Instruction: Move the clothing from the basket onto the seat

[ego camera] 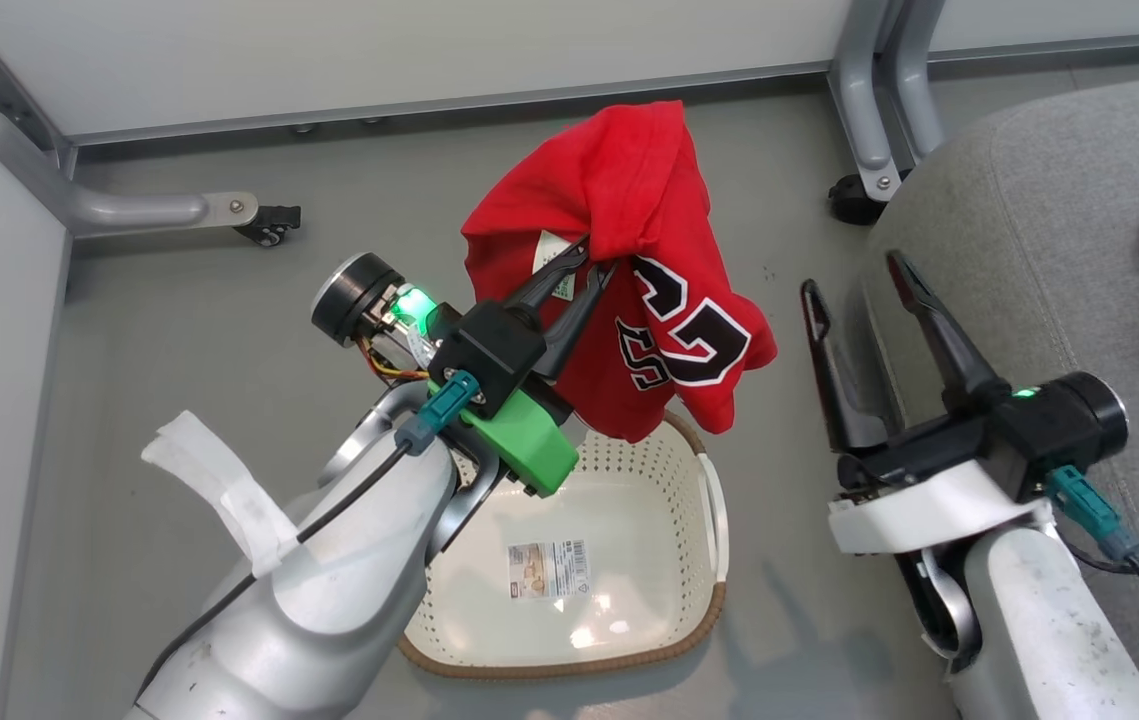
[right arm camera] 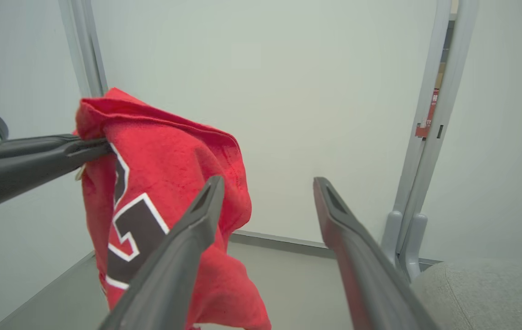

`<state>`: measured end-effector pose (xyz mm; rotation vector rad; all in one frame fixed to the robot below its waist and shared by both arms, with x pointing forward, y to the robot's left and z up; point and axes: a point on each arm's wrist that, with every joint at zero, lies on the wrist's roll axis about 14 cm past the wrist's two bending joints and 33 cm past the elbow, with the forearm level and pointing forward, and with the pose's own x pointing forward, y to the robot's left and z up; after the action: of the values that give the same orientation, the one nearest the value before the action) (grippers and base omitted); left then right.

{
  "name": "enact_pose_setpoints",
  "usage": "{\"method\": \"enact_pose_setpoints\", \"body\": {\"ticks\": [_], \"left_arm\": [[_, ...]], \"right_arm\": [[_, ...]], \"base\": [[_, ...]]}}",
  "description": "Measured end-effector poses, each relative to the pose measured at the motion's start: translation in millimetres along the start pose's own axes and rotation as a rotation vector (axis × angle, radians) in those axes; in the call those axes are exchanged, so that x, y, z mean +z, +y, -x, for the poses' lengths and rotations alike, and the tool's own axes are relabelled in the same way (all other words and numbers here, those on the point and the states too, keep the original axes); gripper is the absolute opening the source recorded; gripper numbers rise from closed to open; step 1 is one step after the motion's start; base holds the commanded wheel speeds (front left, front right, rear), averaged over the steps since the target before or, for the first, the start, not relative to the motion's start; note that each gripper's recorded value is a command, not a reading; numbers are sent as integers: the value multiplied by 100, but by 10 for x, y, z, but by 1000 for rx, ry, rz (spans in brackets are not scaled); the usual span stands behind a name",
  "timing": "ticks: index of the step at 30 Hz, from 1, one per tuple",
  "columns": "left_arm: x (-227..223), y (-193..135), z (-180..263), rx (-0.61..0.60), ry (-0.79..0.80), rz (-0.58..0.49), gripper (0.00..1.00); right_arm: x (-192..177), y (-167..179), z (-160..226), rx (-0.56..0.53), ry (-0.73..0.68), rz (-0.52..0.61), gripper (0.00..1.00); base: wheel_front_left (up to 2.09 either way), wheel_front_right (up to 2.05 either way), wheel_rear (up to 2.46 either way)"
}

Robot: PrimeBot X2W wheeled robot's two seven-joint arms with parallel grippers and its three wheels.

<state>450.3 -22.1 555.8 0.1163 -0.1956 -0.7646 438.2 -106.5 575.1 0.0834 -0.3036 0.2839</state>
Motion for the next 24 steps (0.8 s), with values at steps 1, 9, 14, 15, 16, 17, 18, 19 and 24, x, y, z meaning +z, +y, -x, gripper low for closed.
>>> {"method": "enact_pose_setpoints", "body": {"ticks": [1, 9, 14, 15, 16, 17, 18, 19, 24], "left_arm": [[-4, 0, 1, 1, 1, 1, 0], [17, -44, -13, -6, -10, 13, 0], [13, -47, -11, -3, -13, 23, 0], [10, -48, -11, -3, -13, 25, 0], [1, -49, -9, -3, -12, 27, 0], [-7, -55, -7, -3, -10, 29, 0], [-14, -55, -5, -3, -10, 31, 0], [-23, -57, -4, -4, -8, 32, 0], [-74, -85, -1, -11, 2, 42, 0]], "right_arm": [[18, 86, -38, 27, -8, -3, 100], [-176, 579, -251, 188, 29, -12, 100], [-428, 682, -266, 222, 96, -18, 100], [-468, 692, -266, 226, 107, -19, 100], [-514, 704, -270, 230, 119, -20, 100], [-557, 716, -274, 234, 131, -21, 100], [-592, 725, -272, 237, 140, -22, 100], [-619, 731, -270, 238, 147, -24, 100], [-717, 778, -280, 250, 170, -41, 0]], "base": [[0, 0, 0], [0, 0, 0], [0, 0, 0], [0, 0, 0], [0, 0, 0], [0, 0, 0], [0, 0, 0], [0, 0, 0], [0, 0, 0]]}}
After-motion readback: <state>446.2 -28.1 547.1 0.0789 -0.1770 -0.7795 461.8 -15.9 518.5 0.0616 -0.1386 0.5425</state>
